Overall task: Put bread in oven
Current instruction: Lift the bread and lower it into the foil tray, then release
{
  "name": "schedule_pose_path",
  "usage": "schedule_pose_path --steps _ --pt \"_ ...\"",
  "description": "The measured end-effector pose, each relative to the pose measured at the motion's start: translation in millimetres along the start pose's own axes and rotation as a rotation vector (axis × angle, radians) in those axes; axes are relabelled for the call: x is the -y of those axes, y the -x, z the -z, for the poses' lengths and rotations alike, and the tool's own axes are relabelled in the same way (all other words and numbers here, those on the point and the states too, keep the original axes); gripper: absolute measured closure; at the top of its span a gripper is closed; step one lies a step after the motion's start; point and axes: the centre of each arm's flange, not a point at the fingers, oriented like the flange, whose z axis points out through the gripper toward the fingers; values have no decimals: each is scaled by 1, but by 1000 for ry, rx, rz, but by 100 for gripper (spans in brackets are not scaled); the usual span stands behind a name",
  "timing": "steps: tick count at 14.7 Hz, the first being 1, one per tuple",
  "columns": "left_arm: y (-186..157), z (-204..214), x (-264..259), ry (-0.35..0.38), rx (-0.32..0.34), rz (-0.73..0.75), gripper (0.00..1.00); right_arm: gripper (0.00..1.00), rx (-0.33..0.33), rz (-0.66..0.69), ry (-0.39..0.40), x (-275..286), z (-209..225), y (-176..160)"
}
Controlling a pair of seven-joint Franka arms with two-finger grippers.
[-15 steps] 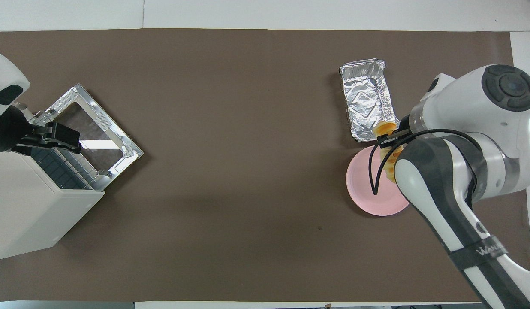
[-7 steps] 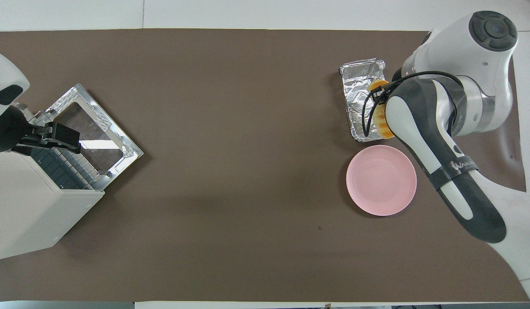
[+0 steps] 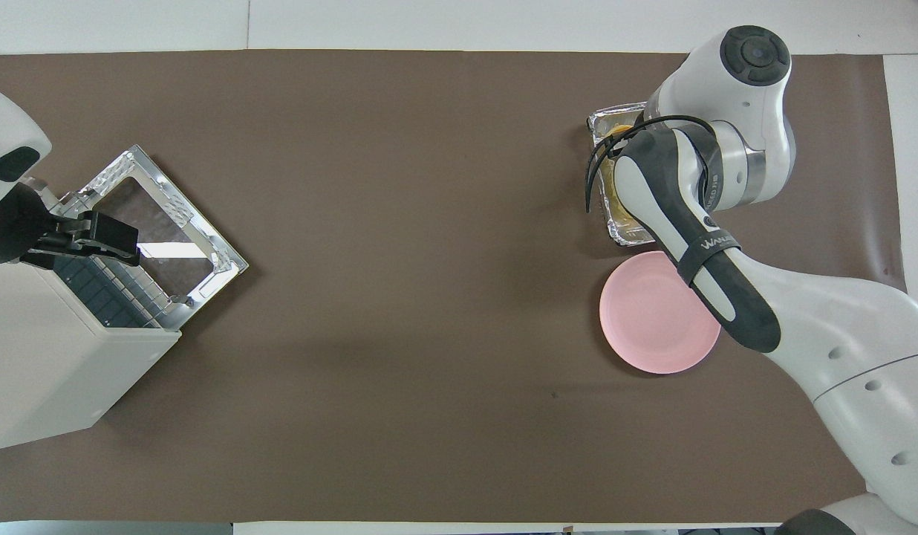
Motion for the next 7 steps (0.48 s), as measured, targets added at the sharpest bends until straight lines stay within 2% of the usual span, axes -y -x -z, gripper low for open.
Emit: schedule_pose_path --steps 4,5,7 --pt "0 0 0 0 0 0 0 90 -1 0 0 0 -13 5" --pt "0 0 0 0 0 0 0 85 -2 -1 0 -1 -12 5" --pt "0 0 0 0 0 0 0 66 11 -4 2 -3 -7 6"
